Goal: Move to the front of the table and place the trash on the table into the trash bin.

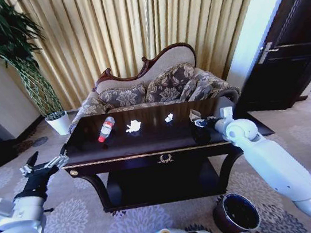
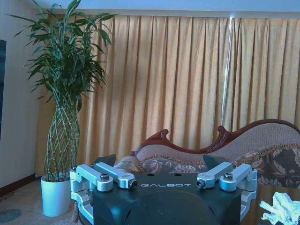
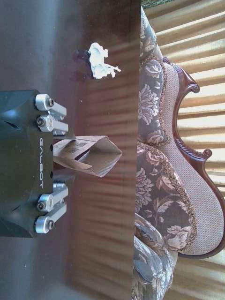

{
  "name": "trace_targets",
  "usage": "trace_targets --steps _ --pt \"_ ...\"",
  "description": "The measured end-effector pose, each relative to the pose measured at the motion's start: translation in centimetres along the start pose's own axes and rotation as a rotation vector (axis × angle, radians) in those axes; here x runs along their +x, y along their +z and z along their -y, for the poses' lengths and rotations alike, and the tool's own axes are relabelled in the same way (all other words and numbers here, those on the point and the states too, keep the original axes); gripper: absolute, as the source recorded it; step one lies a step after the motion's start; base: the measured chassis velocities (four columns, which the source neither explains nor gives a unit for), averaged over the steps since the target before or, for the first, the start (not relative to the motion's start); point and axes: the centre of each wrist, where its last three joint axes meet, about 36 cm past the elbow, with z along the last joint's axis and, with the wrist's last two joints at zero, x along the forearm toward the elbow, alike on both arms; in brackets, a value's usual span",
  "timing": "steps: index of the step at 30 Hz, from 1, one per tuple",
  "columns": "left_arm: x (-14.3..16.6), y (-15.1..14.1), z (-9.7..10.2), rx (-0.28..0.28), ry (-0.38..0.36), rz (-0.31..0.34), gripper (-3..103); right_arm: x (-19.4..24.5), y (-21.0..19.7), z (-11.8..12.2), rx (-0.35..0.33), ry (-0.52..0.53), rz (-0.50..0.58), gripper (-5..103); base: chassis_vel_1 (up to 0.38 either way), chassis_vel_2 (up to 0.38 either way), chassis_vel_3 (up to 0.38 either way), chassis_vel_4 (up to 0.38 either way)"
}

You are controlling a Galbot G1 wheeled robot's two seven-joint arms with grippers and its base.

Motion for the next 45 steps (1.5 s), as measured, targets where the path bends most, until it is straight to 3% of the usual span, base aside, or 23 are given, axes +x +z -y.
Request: trace_targets --steps 2,4,6,7,12,31,34,36,39,45 --pt "0.0 0.0 0.0 0.001 -0.001 -0.001 100 0.0 0.0 0.1 -0.001 -0.002 0.000 33 0.000 0.000 0.000 0.000" --pt "0.0 0.0 0.0 0.001 -0.001 -0.001 100 0.0 0.0 0.2 -0.001 -0.004 0.000 33 0.000 0.000 0.000 0.000" --pt "0.0 0.0 0.0 0.000 -0.001 -0.001 100 0.1 -0.1 0.4 -0.001 -0.007 0.002 22 0.000 0.000 0.000 0.000" --pt "0.0 0.0 0.0 0.000 -0.001 -0.001 100 0.1 -0.1 0.4 -0.001 -0.007 0.002 22 0.000 0.000 0.000 0.000" --pt "0.0 0.0 0.0 -0.001 -0.001 0.001 100 0.2 0.1 0.5 -0.002 -0.009 0.006 2 0.000 0.000 0.000 0.000" --pt "0.0 -0.1 0.0 -0.002 0.002 0.004 100 1.3 0.5 1.0 -0.014 -0.024 0.058 0 0.000 0.000 0.000 0.000" --pt "0.0 0.0 0.0 0.000 0.001 0.004 100 1.6 0.7 1.2 -0.023 -0.036 0.129 0 0.000 0.000 0.000 0.000" --pt "0.0 0.0 0.1 0.004 0.000 0.002 100 2.4 1.3 1.7 -0.008 -0.051 0.254 0 0.000 0.000 0.000 0.000" --pt "0.0 0.2 0.2 0.011 0.003 0.001 100 3.5 1.8 1.9 -0.009 -0.047 0.346 0 0.000 0.000 0.000 0.000" --pt "-0.4 0.4 0.0 0.013 0.003 0.006 100 6.9 3.3 2.8 -0.007 0.038 0.425 0 0.000 0.000 0.000 0.000"
